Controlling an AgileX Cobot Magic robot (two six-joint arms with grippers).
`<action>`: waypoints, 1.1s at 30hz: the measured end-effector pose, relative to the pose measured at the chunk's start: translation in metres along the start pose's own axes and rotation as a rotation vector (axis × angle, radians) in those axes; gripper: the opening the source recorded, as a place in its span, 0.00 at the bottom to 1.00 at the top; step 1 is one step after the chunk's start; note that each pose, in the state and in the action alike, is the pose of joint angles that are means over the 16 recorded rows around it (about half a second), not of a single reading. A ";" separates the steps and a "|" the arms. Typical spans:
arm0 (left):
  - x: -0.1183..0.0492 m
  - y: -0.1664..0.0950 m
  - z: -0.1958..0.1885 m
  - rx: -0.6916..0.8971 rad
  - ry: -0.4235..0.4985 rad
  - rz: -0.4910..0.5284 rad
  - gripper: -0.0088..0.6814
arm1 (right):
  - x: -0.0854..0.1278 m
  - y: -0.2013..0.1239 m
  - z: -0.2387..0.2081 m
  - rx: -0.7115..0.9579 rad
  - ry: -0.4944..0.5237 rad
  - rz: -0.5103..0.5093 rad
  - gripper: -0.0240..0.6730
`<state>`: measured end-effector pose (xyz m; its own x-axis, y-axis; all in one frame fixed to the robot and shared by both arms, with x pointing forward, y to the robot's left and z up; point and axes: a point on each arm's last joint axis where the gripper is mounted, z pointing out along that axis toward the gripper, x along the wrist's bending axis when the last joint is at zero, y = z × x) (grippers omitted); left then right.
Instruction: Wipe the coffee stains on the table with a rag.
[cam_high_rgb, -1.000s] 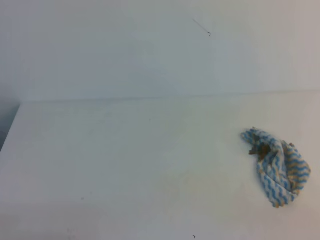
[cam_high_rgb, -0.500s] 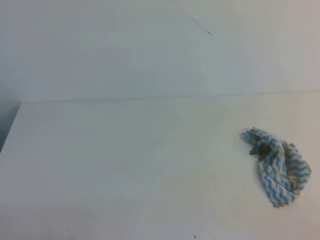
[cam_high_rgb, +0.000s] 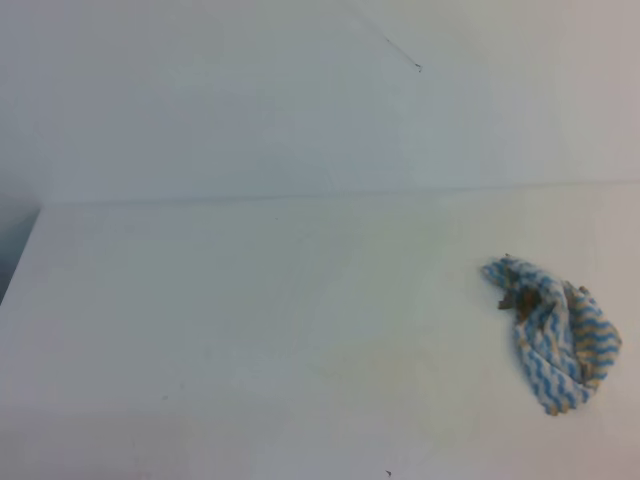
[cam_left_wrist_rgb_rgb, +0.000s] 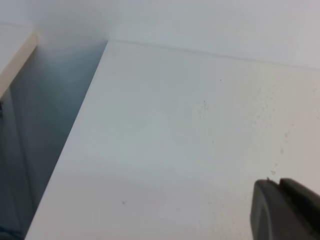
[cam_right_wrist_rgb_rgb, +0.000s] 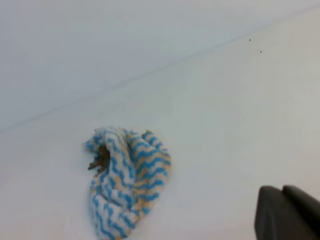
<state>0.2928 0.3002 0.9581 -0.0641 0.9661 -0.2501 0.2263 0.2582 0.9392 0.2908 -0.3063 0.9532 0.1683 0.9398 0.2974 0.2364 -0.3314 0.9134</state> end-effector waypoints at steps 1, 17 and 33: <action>0.000 0.000 0.000 0.000 0.000 0.000 0.01 | 0.000 0.001 0.000 -0.006 0.004 -0.002 0.03; 0.000 0.001 0.000 -0.002 -0.001 0.002 0.01 | 0.003 0.004 0.000 -0.064 0.031 -0.214 0.03; 0.000 0.001 0.000 -0.002 -0.001 0.001 0.01 | 0.004 0.005 0.000 -0.060 0.035 -0.240 0.03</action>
<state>0.2927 0.3001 0.9589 -0.0633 0.9664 -0.2491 0.2247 0.2569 0.9399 0.2924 -0.3046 0.9590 0.0804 0.9936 0.0789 0.2085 -0.0941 0.9735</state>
